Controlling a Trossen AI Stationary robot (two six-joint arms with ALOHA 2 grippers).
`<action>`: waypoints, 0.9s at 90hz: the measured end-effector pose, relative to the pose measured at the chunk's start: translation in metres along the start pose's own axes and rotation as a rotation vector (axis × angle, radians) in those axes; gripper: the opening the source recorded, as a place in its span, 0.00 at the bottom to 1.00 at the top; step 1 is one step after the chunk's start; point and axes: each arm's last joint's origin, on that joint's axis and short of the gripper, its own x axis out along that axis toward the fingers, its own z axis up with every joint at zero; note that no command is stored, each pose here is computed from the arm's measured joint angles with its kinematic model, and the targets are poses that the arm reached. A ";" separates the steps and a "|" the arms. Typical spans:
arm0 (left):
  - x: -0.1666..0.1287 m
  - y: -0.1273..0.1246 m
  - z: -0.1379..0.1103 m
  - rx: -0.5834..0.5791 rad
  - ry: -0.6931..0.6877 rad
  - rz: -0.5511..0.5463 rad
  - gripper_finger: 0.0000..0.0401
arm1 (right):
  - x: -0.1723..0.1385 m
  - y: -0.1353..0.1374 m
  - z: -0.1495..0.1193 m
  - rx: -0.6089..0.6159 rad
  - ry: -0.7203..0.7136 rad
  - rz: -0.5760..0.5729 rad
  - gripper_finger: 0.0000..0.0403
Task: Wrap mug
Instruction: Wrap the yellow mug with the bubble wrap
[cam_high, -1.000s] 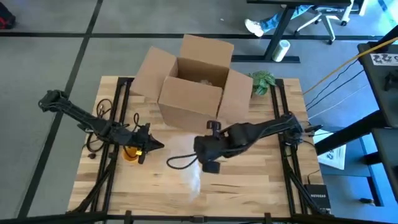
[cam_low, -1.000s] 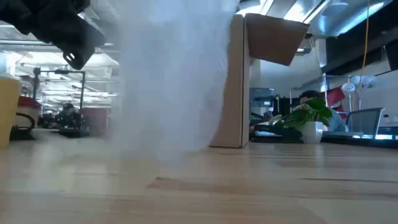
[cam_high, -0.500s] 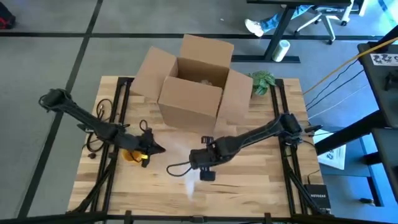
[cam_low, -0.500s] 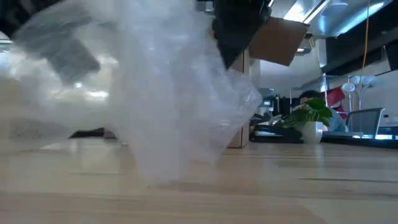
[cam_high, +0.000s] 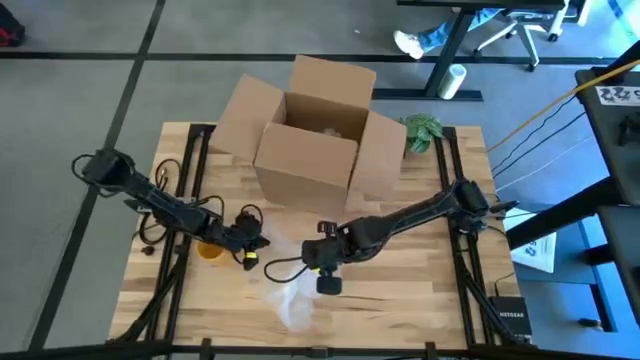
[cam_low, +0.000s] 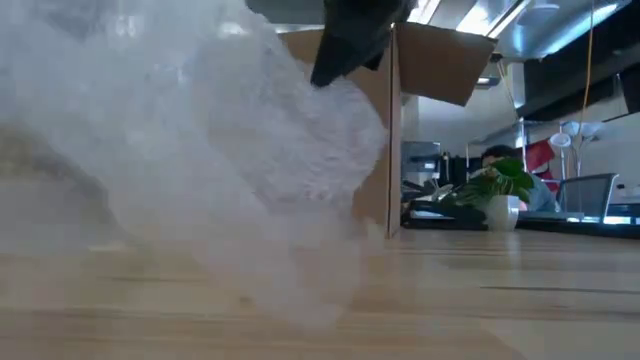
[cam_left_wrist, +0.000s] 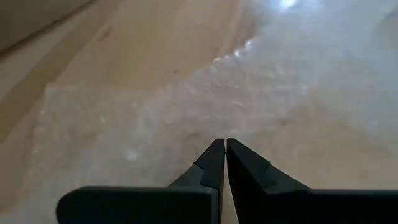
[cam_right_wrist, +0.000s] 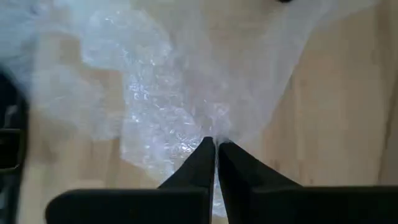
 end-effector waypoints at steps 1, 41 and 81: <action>0.000 0.000 0.000 0.000 0.001 0.001 0.00 | -0.002 0.000 0.000 0.003 0.000 0.006 0.00; 0.002 0.002 0.001 -0.020 0.000 0.012 0.00 | -0.050 -0.007 -0.034 0.188 0.331 0.003 0.00; 0.002 -0.001 0.004 -0.045 -0.030 -0.013 0.00 | -0.084 -0.006 -0.010 0.098 0.059 0.005 0.03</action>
